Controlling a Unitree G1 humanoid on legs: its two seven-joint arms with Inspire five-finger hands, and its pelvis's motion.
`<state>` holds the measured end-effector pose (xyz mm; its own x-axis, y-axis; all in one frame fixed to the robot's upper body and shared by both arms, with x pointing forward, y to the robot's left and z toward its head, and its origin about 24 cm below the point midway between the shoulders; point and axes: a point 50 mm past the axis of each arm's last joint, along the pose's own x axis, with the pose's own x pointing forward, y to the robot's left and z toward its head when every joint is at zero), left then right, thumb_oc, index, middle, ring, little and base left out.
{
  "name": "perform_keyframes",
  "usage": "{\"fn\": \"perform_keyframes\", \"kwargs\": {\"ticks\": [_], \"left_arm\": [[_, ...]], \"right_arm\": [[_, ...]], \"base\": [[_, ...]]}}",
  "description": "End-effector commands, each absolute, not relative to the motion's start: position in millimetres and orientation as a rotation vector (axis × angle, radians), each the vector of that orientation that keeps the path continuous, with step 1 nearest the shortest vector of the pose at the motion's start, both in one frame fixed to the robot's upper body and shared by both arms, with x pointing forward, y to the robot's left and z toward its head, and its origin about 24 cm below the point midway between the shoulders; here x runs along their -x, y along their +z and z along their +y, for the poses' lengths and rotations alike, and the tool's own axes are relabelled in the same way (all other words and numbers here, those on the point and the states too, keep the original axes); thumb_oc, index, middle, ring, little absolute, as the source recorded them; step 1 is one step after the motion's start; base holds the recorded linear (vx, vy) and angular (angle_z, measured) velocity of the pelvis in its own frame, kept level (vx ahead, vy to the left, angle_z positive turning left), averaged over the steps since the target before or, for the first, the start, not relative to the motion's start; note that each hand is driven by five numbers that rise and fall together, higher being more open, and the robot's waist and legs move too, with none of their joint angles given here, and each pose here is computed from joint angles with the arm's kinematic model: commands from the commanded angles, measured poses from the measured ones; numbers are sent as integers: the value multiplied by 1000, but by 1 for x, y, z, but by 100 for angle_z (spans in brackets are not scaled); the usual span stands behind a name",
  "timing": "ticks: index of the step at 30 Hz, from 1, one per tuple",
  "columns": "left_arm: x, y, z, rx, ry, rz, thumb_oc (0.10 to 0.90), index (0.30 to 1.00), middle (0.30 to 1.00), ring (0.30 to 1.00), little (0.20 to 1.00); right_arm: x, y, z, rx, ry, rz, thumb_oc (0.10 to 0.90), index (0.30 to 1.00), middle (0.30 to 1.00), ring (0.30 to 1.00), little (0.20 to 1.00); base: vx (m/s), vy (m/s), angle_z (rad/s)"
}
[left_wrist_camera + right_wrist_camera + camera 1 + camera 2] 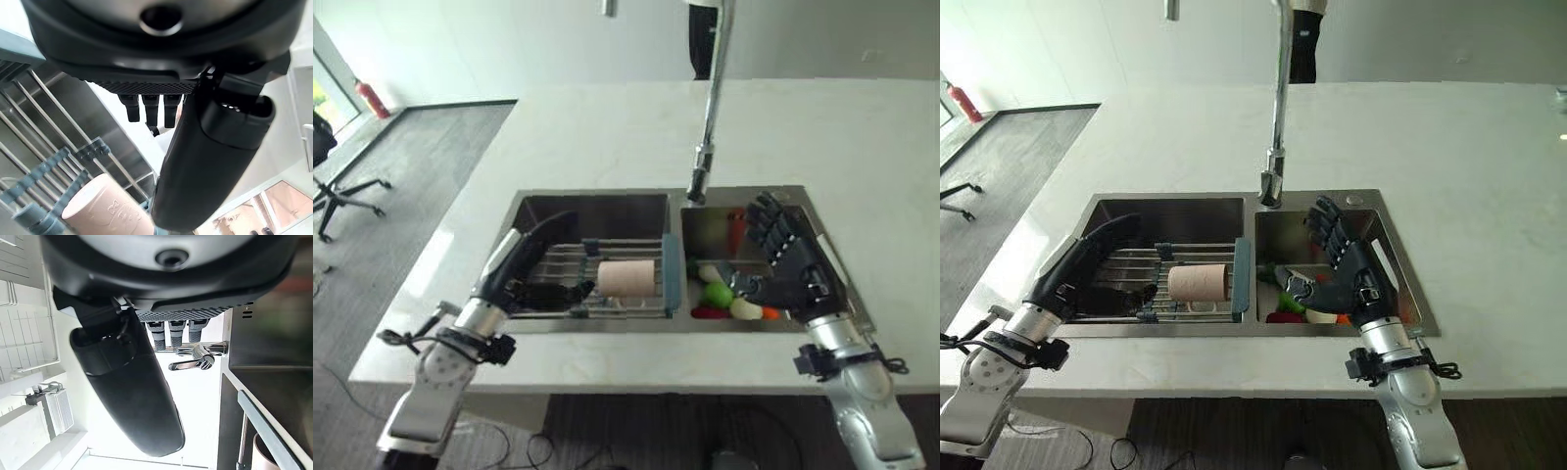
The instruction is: Place the dishes in the dishwasher.
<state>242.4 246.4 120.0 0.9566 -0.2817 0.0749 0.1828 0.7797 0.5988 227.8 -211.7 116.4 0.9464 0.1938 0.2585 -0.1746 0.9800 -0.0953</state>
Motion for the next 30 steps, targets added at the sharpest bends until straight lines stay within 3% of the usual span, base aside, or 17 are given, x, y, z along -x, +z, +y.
{"fn": "perform_keyframes", "kwargs": {"ticks": [1,30], "left_arm": [[-260,171,243,-745,-201,-377,800,900,900,900,900],[-291,149,261,-1083,-213,-100,800,900,900,900,900]], "right_arm": [[-236,167,-212,121,201,-527,800,900,900,900,900],[-242,167,-214,200,277,-484,800,900,900,900,900]], "base": [[18,46,-7],[12,7,-9]]}}
